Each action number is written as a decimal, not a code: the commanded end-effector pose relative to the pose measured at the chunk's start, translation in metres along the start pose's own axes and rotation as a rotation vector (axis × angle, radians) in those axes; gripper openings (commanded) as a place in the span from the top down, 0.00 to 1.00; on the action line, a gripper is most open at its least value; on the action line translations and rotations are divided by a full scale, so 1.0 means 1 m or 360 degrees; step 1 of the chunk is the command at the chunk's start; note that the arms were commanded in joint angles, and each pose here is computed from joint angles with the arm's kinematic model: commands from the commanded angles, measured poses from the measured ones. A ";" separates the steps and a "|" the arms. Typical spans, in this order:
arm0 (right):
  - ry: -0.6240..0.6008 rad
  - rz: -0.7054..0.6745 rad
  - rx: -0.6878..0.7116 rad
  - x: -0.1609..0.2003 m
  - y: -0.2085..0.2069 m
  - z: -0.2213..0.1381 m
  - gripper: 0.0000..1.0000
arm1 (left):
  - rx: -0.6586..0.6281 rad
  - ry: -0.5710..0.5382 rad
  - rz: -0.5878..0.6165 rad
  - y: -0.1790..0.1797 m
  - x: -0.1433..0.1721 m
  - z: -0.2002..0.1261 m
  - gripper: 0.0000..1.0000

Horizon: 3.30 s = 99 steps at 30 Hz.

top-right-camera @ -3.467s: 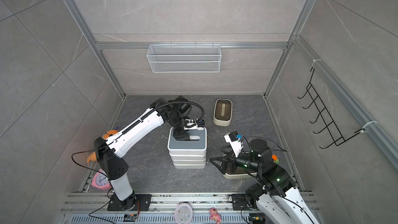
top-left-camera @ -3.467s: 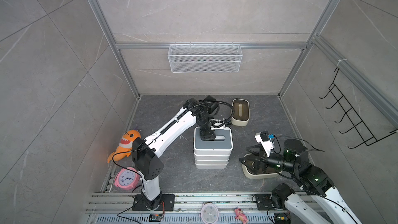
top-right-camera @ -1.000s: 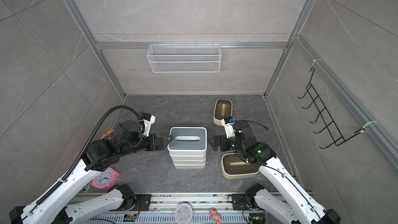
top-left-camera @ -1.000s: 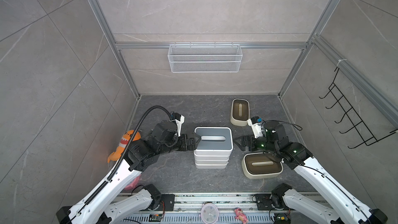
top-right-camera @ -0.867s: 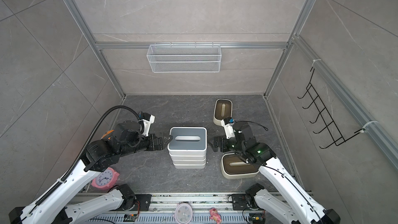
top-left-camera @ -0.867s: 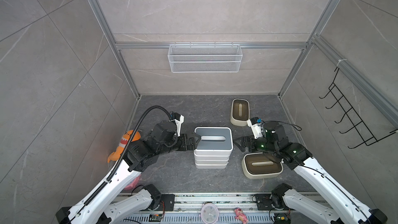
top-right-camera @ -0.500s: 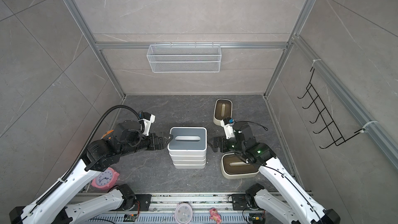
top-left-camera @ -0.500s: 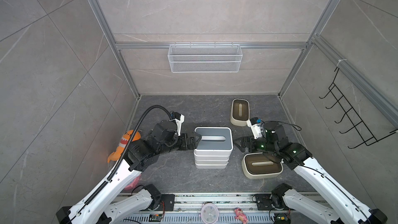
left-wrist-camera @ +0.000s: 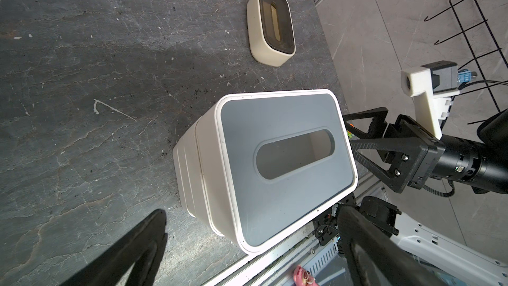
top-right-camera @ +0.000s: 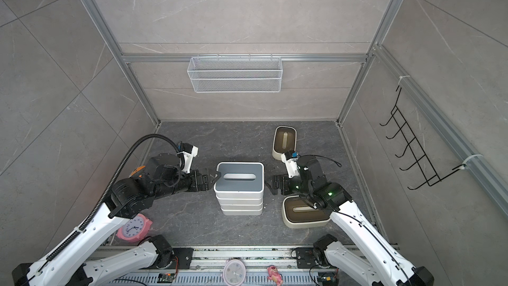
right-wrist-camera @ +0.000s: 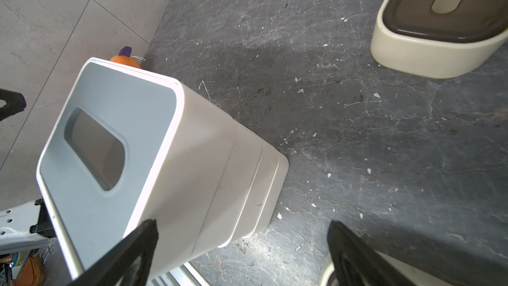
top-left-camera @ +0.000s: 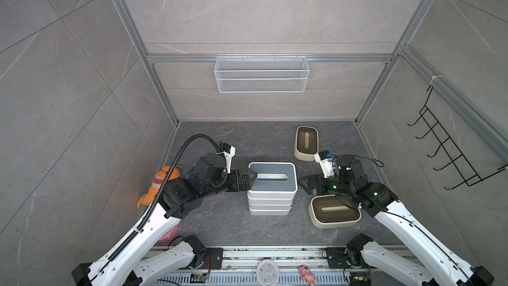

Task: Stack the tissue boxes
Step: Place the tissue box at the tissue box, then pick up the tissue box from the center of the board.

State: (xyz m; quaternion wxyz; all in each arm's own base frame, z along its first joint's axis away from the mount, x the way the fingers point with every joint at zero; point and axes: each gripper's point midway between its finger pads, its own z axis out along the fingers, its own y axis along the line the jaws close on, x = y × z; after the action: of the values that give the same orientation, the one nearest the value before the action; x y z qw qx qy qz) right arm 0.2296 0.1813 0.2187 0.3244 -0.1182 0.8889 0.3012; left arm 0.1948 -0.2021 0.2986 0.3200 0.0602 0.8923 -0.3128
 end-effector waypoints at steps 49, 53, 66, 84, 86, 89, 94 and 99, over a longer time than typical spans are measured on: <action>-0.0132 0.0340 0.0553 0.011 -0.062 -0.025 0.00 | 0.0028 -0.0047 0.0256 -0.009 -0.012 -0.008 0.00; -0.0238 0.0702 0.0952 0.032 -0.103 -0.056 0.00 | -0.0008 -0.0040 0.0330 -0.002 -0.007 -0.010 0.00; 0.0077 0.1612 0.1681 0.110 -0.124 -0.072 0.01 | -0.0123 -0.0076 0.0669 0.017 -0.001 -0.019 0.00; -0.0108 0.1928 0.1546 0.165 -0.136 -0.040 0.21 | -0.0158 -0.0141 0.0770 0.026 0.000 -0.024 0.00; -0.0115 0.1926 0.1558 0.164 -0.138 -0.037 0.23 | -0.0144 -0.0149 0.0758 0.025 0.001 -0.025 0.00; -0.0128 0.1924 0.1579 0.164 -0.139 -0.038 0.26 | -0.0139 -0.0159 0.0753 0.025 0.001 -0.028 0.00; -0.0128 0.1931 0.1600 0.171 -0.143 -0.040 0.26 | -0.0152 -0.0154 0.0767 0.026 0.001 -0.028 0.00; -0.0144 0.1941 0.1603 0.178 -0.148 -0.037 0.27 | -0.0150 -0.0140 0.0762 0.026 0.002 -0.025 0.00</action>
State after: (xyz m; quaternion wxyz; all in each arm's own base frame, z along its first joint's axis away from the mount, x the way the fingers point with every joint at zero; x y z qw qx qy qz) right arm 0.1361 0.0440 0.0616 0.1403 0.5573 0.8184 -0.0030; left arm 0.1843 -0.1669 0.2922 0.4120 0.2398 0.8576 -0.1928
